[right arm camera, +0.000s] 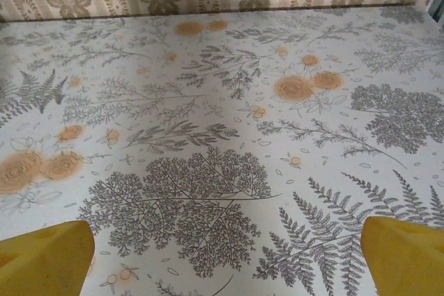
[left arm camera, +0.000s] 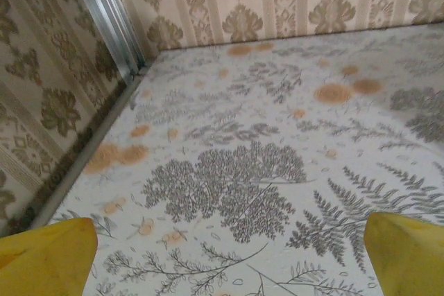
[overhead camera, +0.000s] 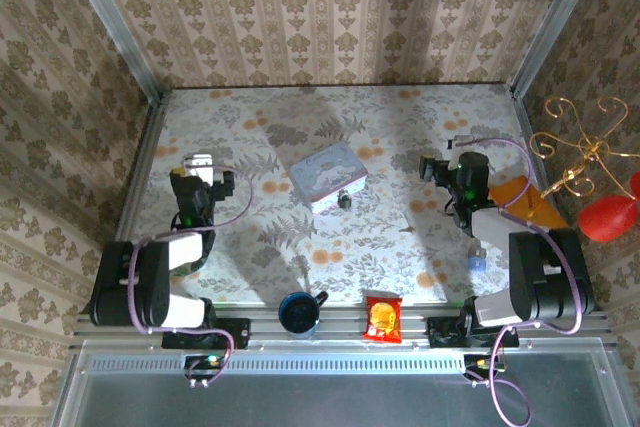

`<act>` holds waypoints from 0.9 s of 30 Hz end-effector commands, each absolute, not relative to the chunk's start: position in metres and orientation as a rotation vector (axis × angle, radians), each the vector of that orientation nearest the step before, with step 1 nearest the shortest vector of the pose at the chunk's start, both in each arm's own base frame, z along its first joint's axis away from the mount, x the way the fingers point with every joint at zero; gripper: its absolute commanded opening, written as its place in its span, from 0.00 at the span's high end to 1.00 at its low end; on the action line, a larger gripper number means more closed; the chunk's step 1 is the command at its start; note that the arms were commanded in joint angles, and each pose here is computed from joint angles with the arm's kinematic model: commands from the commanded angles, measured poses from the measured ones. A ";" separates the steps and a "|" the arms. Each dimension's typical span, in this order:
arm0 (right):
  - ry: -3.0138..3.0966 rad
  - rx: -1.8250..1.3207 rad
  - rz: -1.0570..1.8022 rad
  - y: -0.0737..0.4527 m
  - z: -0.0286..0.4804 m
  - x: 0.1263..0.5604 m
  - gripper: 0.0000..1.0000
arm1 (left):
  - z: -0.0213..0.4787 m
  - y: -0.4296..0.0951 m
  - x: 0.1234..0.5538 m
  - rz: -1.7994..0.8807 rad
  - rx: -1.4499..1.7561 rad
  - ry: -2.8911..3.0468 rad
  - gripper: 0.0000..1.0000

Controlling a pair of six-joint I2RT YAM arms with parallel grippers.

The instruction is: Unlock the padlock with the key

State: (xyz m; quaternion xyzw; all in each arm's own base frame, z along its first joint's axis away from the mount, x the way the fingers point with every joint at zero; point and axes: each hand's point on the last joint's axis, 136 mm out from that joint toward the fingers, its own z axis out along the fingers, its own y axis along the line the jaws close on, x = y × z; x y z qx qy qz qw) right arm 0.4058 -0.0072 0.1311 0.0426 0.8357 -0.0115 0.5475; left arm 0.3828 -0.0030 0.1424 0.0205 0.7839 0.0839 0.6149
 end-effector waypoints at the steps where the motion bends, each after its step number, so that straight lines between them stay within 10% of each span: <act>1: 2.057 0.213 -0.037 -0.013 0.132 0.392 0.00 | 0.163 -0.005 0.380 0.225 0.031 1.810 0.00; 27: 2.522 0.387 -0.089 0.054 0.110 0.264 0.14 | 0.096 -0.239 0.276 -0.251 0.548 2.111 0.00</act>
